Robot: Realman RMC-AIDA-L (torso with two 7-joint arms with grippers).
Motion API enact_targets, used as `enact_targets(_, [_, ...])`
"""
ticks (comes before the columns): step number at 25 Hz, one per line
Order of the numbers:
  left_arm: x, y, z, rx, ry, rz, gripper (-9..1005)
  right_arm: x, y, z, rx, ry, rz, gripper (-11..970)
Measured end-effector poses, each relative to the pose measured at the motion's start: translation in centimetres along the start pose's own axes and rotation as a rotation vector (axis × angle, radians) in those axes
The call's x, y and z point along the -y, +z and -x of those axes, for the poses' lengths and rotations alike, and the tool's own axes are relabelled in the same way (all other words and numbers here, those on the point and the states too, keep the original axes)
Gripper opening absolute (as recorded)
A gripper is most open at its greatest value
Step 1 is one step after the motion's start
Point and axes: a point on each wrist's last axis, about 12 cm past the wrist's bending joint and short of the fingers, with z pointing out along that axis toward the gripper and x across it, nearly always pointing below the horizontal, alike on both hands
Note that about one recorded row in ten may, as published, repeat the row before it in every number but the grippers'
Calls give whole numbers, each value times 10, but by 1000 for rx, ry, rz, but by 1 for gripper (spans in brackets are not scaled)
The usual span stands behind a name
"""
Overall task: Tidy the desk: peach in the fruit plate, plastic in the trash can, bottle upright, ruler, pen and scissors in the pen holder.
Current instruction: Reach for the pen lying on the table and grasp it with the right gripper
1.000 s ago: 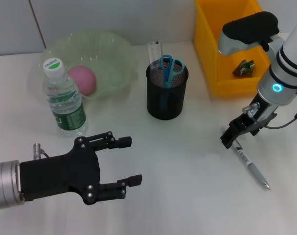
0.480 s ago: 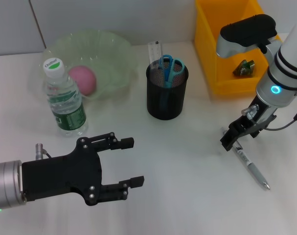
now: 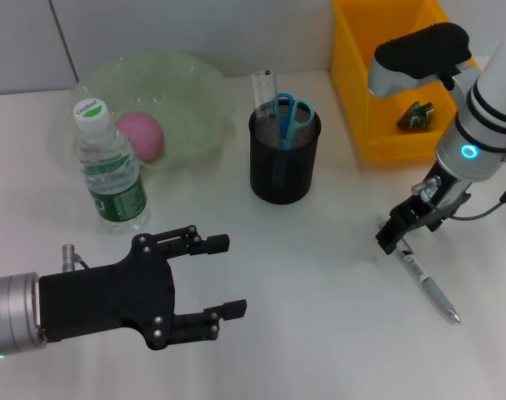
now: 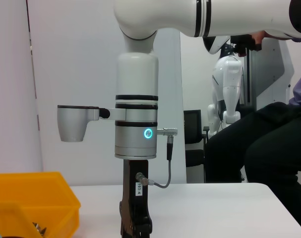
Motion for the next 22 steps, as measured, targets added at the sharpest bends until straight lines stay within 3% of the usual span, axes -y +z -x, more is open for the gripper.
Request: enact_targets(22, [-2, 1, 1, -3, 4, 2, 738, 1, 4, -1, -9, 0, -12, 770])
